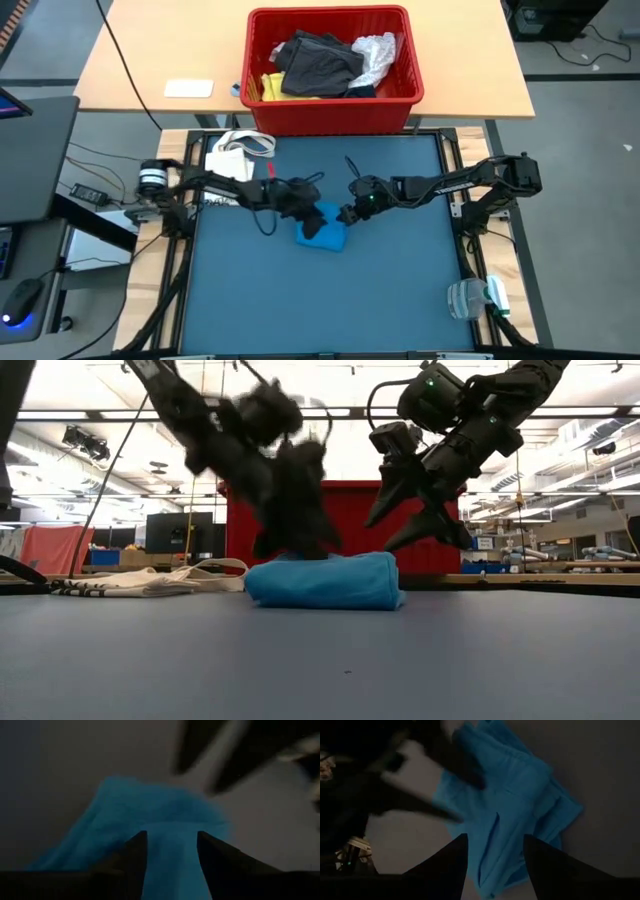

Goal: Fold laundry
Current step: Fold the blue shorts, then remove the black shorts from the bin

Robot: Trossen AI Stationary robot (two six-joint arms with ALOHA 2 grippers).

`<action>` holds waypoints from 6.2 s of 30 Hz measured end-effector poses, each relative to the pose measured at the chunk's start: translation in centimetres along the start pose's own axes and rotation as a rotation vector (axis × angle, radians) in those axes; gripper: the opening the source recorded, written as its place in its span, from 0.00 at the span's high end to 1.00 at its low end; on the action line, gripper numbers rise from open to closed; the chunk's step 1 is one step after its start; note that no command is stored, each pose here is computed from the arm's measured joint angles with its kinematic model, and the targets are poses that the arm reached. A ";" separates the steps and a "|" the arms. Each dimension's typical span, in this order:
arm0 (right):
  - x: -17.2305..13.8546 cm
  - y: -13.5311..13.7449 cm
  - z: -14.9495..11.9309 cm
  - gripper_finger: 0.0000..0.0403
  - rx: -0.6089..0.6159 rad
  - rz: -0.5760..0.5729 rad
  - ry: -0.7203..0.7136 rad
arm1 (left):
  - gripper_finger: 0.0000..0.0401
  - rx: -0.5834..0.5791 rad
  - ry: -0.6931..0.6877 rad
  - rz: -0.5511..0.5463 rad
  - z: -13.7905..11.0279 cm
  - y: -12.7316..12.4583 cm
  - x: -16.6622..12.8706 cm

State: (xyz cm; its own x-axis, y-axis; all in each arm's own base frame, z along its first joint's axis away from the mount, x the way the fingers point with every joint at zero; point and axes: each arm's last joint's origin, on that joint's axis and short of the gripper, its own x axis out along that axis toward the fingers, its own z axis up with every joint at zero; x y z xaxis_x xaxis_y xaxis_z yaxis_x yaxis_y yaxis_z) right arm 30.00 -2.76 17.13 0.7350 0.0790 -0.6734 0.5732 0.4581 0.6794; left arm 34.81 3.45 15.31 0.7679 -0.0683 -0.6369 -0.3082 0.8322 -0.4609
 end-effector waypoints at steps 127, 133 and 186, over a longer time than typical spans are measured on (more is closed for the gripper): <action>-8.1 -4.6 28.1 0.53 -0.261 -0.355 -0.340 | 0.98 0.209 -0.517 0.329 26.6 29.2 -17.3; -10.5 -2.7 27.6 0.53 -0.283 -0.363 -0.401 | 0.98 0.420 -0.740 0.287 31.7 21.8 -25.2; -13.9 0.3 8.3 0.53 -0.286 -0.114 -0.151 | 0.84 0.325 0.287 0.081 18.6 -4.9 -7.3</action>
State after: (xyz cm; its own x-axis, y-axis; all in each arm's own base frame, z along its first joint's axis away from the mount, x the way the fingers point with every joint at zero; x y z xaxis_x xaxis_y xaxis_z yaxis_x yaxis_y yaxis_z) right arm 22.92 -11.08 29.09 0.7294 -0.1095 -0.6752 0.5461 0.6876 0.4785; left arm 41.17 10.10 33.71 0.5471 -0.1078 -0.8301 -0.1334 0.9678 -0.2136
